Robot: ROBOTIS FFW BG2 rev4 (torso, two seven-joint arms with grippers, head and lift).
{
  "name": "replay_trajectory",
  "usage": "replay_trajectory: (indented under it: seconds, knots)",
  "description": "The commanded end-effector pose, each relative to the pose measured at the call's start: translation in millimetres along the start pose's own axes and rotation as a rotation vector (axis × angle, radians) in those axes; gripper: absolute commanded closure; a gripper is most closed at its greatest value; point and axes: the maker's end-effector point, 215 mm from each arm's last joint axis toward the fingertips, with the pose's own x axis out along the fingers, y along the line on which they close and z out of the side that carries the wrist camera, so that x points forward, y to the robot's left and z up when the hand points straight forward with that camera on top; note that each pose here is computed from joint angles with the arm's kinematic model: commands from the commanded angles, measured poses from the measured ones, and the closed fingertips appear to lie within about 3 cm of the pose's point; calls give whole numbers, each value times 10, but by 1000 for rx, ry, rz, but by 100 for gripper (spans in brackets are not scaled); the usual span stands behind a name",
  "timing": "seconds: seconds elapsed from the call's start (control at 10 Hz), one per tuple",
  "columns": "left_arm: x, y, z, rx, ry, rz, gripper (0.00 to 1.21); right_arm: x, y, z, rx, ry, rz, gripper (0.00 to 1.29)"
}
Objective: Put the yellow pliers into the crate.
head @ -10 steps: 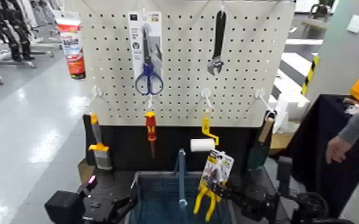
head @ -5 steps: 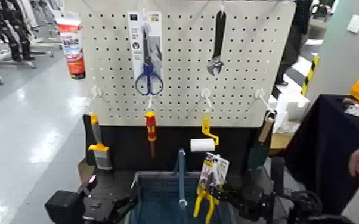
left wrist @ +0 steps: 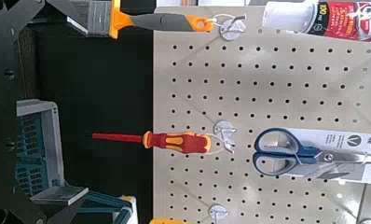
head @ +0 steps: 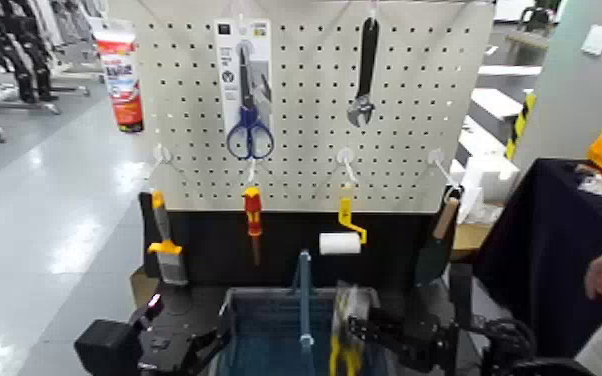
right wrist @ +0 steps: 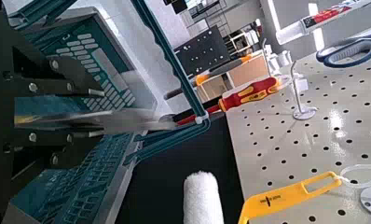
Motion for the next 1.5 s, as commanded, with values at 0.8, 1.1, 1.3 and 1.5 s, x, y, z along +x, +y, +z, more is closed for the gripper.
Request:
replay_trajectory:
  seconds: [0.8, 1.1, 1.3, 1.5]
  knots:
    - [-28, 5, 83, -1, -30, 7, 12, -586, -271, 870, -216, -239, -397, 10]
    - [-125, 90, 137, -2, -55, 44, 12, -1111, -219, 764, -222, -373, -711, 10]
    - [-232, 137, 115, -6, -61, 84, 12, -1375, -123, 562, -220, -403, -853, 12]
    - [-341, 138, 38, -11, -48, 107, 12, -1454, -7, 338, -216, -354, -948, 15]
